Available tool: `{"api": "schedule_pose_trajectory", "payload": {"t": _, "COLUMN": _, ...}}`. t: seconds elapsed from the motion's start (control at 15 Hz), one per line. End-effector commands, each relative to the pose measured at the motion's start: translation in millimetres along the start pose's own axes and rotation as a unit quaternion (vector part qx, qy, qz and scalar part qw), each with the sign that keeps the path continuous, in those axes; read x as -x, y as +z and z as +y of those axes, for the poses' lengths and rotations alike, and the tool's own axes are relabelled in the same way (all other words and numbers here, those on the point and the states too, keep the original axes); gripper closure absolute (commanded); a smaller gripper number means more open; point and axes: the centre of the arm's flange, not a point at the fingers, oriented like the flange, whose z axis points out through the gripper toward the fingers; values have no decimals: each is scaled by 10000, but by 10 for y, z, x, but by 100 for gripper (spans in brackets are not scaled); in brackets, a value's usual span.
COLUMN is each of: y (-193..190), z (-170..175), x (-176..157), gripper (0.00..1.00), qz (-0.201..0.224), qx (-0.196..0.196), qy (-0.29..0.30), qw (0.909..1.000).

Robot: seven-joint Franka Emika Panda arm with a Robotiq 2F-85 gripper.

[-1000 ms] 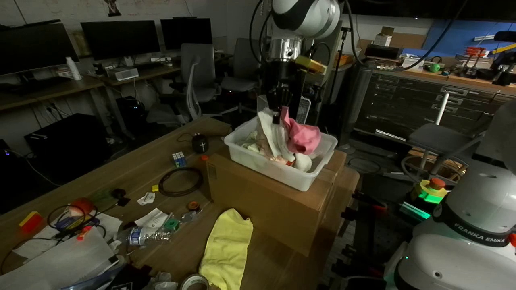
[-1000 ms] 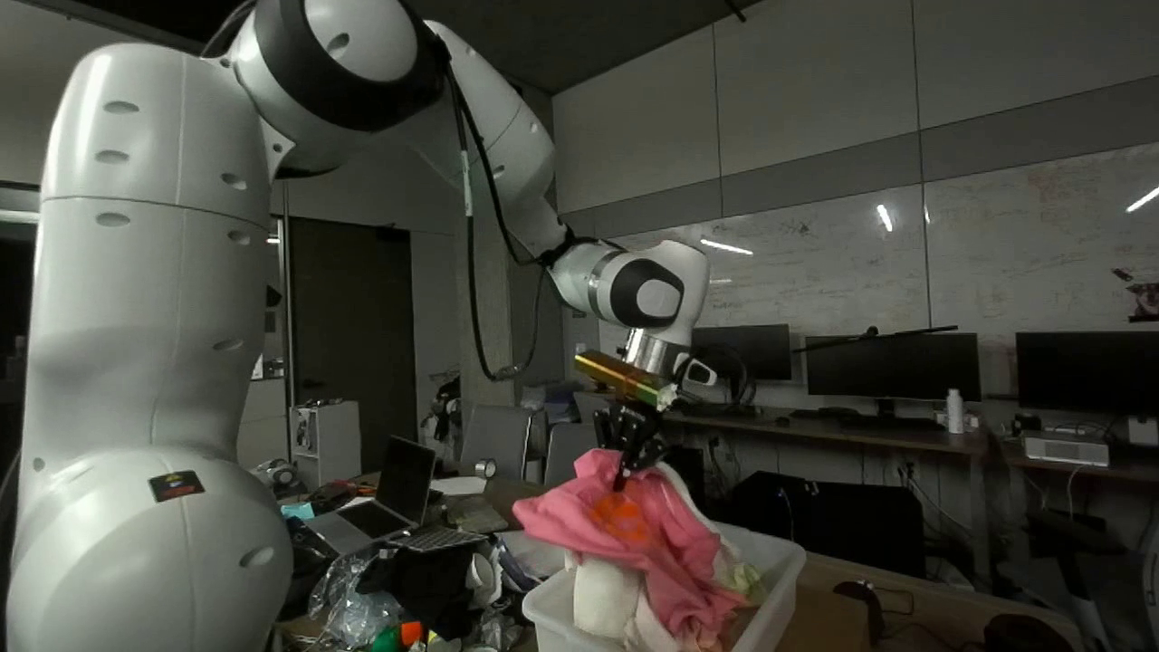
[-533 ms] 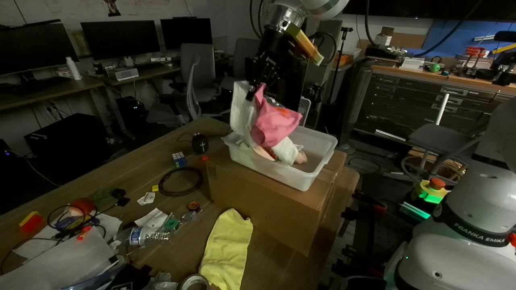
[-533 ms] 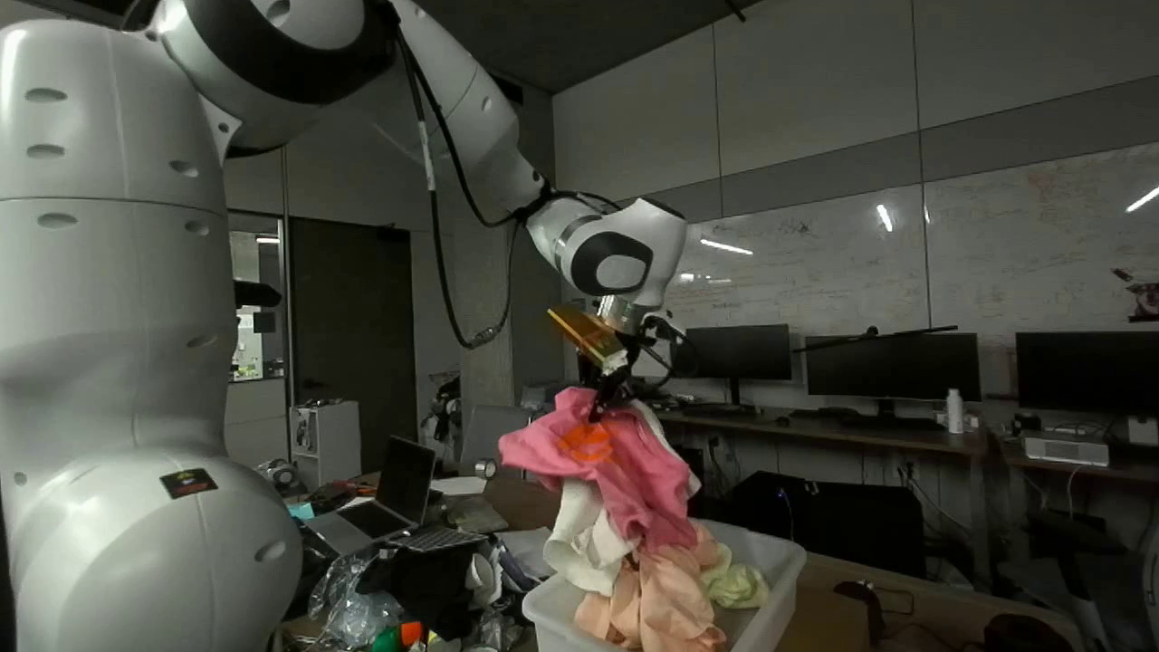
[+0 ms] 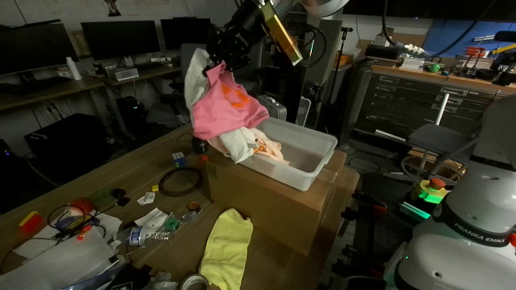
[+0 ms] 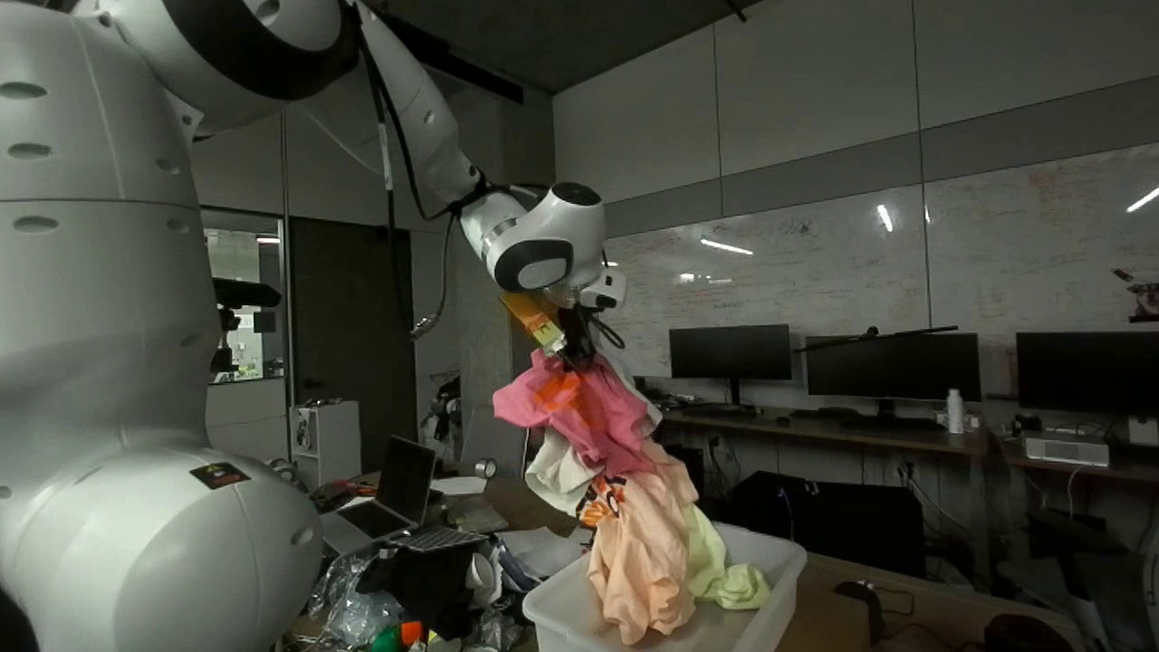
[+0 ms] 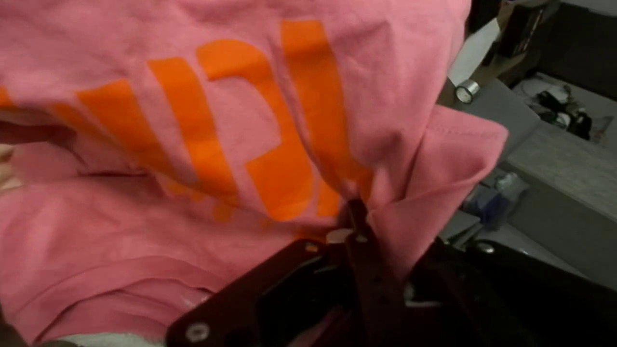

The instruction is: Remove the towels and t-shirts from the box and place them on the table

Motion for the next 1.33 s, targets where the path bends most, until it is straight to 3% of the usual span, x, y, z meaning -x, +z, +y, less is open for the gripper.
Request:
{"api": "schedule_pose_trajectory", "payload": {"t": 0.0, "y": -70, "z": -329, "x": 212, "gripper": 97, "qz": 592, "qx": -272, "qy": -199, "qw": 9977}}
{"api": "schedule_pose_trajectory", "payload": {"t": 0.73, "y": -70, "z": -869, "x": 576, "gripper": 97, "qz": 1427, "qx": -1057, "qy": -252, "qw": 9838}}
{"api": "schedule_pose_trajectory", "payload": {"t": 1.27, "y": -334, "z": -1390, "x": 736, "gripper": 97, "qz": 1840, "qx": -1469, "qy": -224, "qw": 9716}}
